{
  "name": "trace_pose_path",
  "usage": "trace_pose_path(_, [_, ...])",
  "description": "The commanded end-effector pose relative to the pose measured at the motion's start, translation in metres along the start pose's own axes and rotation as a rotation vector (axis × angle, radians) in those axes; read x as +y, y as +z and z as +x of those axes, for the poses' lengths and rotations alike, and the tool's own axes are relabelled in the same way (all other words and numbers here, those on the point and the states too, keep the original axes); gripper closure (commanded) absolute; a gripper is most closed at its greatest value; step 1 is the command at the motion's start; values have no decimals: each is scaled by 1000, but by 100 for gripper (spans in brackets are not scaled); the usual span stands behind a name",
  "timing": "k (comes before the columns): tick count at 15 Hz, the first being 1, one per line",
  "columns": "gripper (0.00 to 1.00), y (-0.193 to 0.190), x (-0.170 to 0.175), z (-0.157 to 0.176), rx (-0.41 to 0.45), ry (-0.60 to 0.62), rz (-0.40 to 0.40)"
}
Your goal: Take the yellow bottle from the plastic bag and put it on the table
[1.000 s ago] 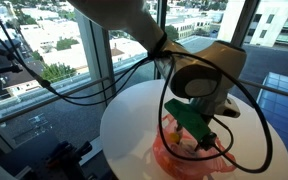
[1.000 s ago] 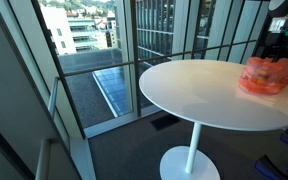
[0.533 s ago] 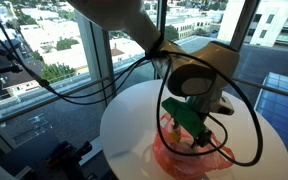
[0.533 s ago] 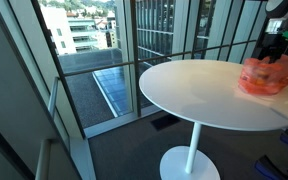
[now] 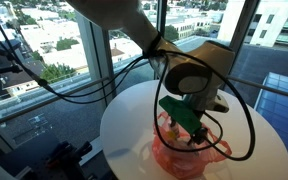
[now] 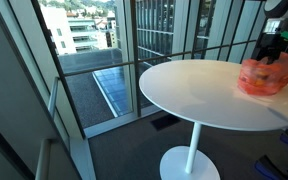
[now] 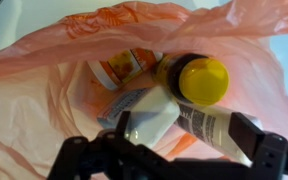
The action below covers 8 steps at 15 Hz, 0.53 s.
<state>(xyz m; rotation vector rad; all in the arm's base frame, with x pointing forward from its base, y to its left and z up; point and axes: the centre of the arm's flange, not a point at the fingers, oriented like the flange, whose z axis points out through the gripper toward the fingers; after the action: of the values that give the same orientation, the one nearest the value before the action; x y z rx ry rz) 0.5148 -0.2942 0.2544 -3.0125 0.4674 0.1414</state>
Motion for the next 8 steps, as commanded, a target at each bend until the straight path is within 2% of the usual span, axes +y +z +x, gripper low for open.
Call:
trace_pose_path(1, [0,-15,-12,-14,16,-22,16])
trace_pose_path(8, [0,-19,-21,-22,13,-35,24])
